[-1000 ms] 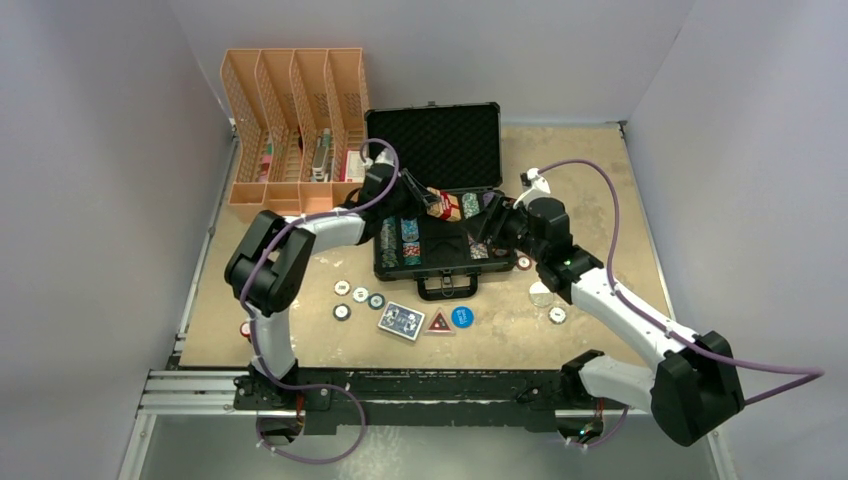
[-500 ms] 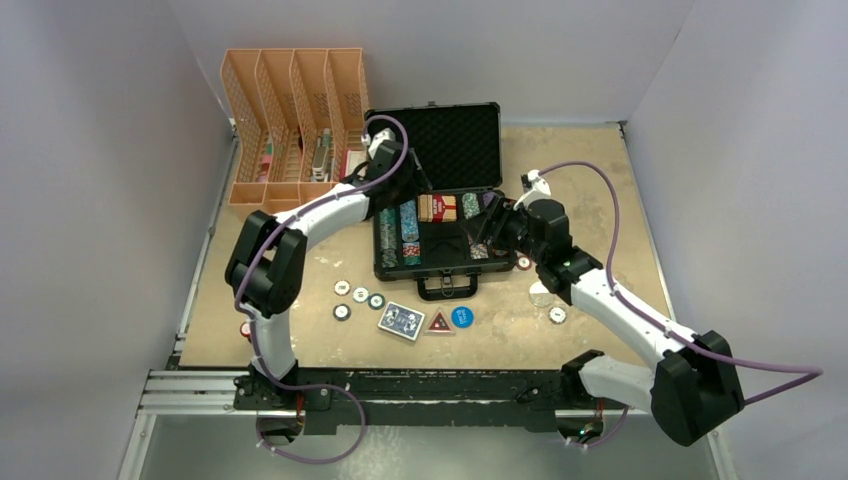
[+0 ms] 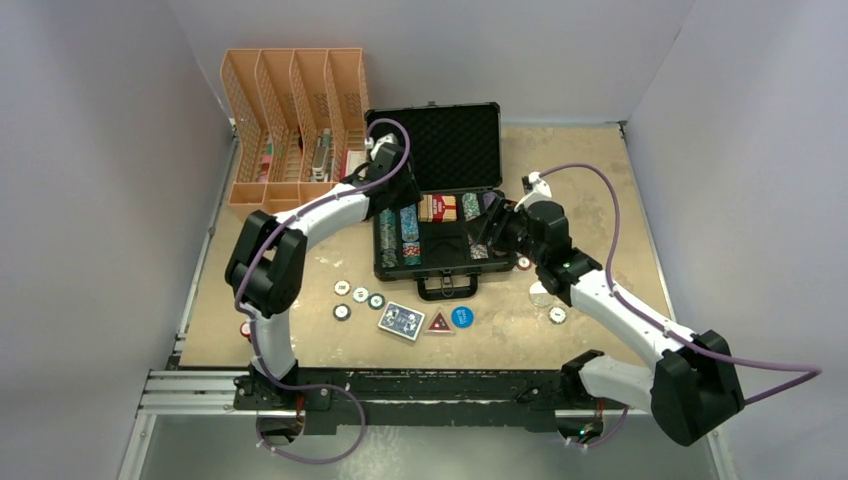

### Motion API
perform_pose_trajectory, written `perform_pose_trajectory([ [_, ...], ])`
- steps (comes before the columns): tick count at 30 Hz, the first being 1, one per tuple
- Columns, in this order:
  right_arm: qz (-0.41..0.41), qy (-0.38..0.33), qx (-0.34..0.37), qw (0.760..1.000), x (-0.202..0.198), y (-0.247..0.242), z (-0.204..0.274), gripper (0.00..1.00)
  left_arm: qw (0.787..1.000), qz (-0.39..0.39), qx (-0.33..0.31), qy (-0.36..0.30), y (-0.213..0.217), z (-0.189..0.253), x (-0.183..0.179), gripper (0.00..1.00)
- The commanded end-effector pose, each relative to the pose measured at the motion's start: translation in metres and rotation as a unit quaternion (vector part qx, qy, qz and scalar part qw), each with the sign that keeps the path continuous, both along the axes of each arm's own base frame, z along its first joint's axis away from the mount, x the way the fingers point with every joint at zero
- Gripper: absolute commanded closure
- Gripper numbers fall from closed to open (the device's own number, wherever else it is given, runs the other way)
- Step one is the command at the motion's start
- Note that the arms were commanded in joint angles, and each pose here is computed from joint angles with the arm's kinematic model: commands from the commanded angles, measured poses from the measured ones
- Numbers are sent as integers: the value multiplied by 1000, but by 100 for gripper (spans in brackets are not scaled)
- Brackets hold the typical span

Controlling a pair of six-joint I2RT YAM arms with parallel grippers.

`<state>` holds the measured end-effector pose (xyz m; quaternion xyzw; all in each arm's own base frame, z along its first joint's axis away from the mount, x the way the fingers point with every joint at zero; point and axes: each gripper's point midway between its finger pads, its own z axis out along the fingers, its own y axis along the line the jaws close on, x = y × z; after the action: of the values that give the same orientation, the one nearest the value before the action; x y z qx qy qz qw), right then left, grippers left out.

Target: Pack up texas hold em set

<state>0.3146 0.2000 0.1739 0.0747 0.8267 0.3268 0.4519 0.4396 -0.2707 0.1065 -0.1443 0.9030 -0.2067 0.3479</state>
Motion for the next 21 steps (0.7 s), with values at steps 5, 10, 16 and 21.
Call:
perform_pose_trajectory([
  [5,-16,-14,-1,1000,8,-5,1,32,998,-43,-53,2,-29,-2,-2,75],
  [10,-17,-11,-4,1000,7,-6,0,33,995,-59,-80,19,-43,-13,-4,87],
  [16,-21,-16,-16,1000,7,-10,5,34,997,-59,-55,0,-34,2,-2,83],
  [21,-3,-39,-41,998,6,-11,19,30,998,-43,10,-33,-7,33,-2,65],
])
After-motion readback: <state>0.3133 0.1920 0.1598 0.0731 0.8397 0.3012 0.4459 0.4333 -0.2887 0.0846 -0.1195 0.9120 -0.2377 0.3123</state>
